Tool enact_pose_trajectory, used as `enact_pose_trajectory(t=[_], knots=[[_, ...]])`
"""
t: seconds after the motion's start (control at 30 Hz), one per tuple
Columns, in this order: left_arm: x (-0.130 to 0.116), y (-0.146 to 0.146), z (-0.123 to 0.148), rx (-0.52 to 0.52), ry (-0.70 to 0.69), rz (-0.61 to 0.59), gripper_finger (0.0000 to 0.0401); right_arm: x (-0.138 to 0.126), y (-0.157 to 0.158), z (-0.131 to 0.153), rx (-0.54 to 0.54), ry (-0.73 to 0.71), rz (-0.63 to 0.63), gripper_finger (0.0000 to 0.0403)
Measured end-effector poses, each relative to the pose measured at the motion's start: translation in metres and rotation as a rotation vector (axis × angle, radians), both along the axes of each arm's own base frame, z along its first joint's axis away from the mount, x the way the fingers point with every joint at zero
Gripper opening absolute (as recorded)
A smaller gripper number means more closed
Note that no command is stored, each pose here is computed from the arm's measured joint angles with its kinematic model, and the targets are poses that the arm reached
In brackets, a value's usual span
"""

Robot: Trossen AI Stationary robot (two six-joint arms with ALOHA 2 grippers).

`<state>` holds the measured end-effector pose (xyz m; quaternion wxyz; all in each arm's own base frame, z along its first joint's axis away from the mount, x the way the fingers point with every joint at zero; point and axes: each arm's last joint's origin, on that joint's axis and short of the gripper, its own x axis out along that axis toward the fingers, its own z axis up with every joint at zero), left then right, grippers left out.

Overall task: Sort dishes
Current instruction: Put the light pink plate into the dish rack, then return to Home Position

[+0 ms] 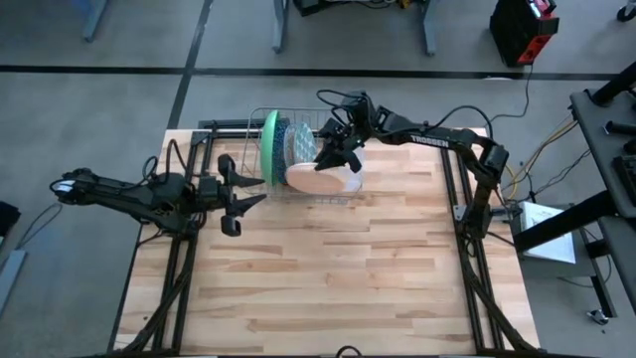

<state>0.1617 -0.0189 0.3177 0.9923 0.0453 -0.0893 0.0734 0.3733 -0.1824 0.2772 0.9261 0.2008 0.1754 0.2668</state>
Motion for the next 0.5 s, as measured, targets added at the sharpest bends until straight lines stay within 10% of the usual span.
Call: enact_pose_trajectory(t=[0.5], knots=[[0.007,-0.001,-0.006,0.000,0.045,0.000,0.0153,-0.019,0.008,0.027,-0.097,-0.002,-0.064,0.0160]])
